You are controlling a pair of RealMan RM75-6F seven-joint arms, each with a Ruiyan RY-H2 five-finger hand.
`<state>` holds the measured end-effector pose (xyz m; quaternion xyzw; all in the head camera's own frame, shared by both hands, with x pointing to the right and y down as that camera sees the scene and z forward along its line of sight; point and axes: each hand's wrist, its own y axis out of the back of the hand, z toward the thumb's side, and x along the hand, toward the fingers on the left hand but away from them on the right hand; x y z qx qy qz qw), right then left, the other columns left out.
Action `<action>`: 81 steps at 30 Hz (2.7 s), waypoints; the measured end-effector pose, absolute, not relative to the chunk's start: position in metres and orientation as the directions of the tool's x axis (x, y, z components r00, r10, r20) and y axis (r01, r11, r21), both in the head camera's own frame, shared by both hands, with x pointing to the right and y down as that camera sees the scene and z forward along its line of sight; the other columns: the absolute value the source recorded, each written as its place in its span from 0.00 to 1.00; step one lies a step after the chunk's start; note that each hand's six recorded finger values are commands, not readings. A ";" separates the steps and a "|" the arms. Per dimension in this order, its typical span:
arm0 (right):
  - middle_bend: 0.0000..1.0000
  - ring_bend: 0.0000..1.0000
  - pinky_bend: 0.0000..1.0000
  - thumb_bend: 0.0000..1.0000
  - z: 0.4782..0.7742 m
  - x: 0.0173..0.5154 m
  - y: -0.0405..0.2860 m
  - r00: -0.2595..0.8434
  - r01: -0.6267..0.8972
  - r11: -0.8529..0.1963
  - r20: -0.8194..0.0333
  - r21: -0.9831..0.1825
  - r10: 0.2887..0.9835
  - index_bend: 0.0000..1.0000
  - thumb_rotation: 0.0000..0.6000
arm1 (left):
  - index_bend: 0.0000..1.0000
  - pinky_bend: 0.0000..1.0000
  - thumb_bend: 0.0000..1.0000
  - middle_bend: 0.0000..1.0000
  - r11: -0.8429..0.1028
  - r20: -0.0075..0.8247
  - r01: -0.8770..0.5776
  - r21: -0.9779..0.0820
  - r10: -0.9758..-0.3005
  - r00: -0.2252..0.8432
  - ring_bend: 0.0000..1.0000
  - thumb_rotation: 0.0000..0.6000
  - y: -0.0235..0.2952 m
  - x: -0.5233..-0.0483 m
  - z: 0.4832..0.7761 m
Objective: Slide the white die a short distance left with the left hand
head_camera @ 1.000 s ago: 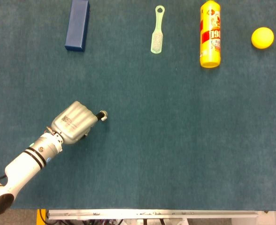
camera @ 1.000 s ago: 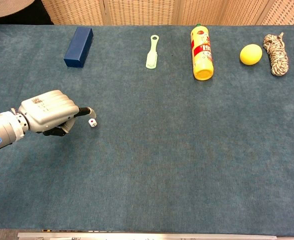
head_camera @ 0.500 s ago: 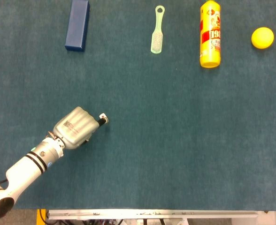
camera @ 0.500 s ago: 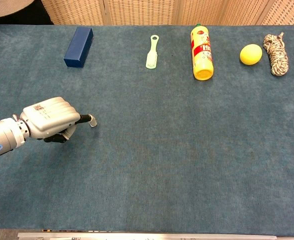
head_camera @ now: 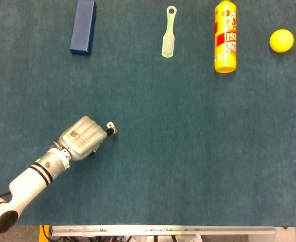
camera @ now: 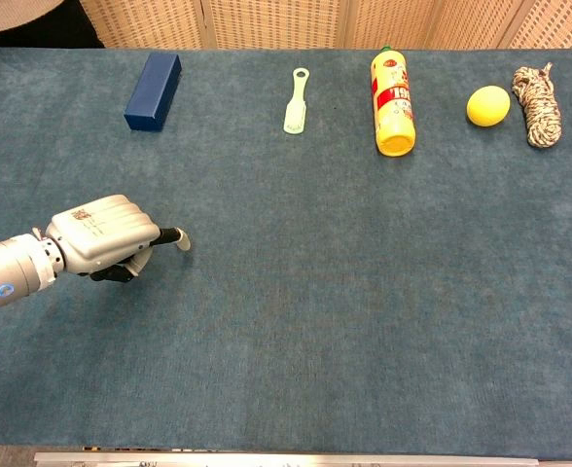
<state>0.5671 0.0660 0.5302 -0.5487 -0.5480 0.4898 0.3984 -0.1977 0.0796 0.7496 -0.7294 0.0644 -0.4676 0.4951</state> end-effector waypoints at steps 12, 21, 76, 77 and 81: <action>0.56 0.36 0.45 0.91 0.529 0.569 0.066 -0.084 0.218 -0.077 -0.097 -0.973 0.992 0.62 1.00 | 0.23 1.00 1.00 1.00 -0.507 0.620 0.365 -0.780 -0.555 0.554 1.00 1.00 0.079 -0.197 0.754; 0.56 0.36 0.45 0.91 0.529 0.568 0.066 -0.085 0.218 -0.076 -0.097 -0.973 0.992 0.62 1.00 | 0.23 1.00 1.00 1.00 -0.510 0.625 0.369 -0.777 -0.559 0.545 1.00 1.00 0.077 -0.201 0.756; 0.56 0.36 0.45 0.91 0.532 0.565 0.066 -0.081 0.204 -0.082 -0.101 -0.975 0.992 0.62 1.00 | 0.23 0.98 1.00 0.97 -0.422 0.517 0.299 -0.856 -0.704 0.487 0.98 1.00 0.056 -0.230 0.721; 0.56 0.36 0.45 0.91 0.532 0.564 0.066 -0.079 0.203 -0.084 -0.102 -0.976 0.992 0.62 1.00 | 0.23 0.95 1.00 0.94 -0.414 0.504 0.287 -0.864 -0.717 0.482 0.95 1.00 0.056 -0.234 0.716; 0.56 0.36 0.45 0.91 0.534 0.561 0.066 -0.071 0.194 -0.091 -0.107 -0.977 0.992 0.62 1.00 | 0.21 0.78 0.82 0.70 -0.377 0.441 0.229 -0.897 -0.783 0.439 0.76 1.00 0.059 -0.257 0.696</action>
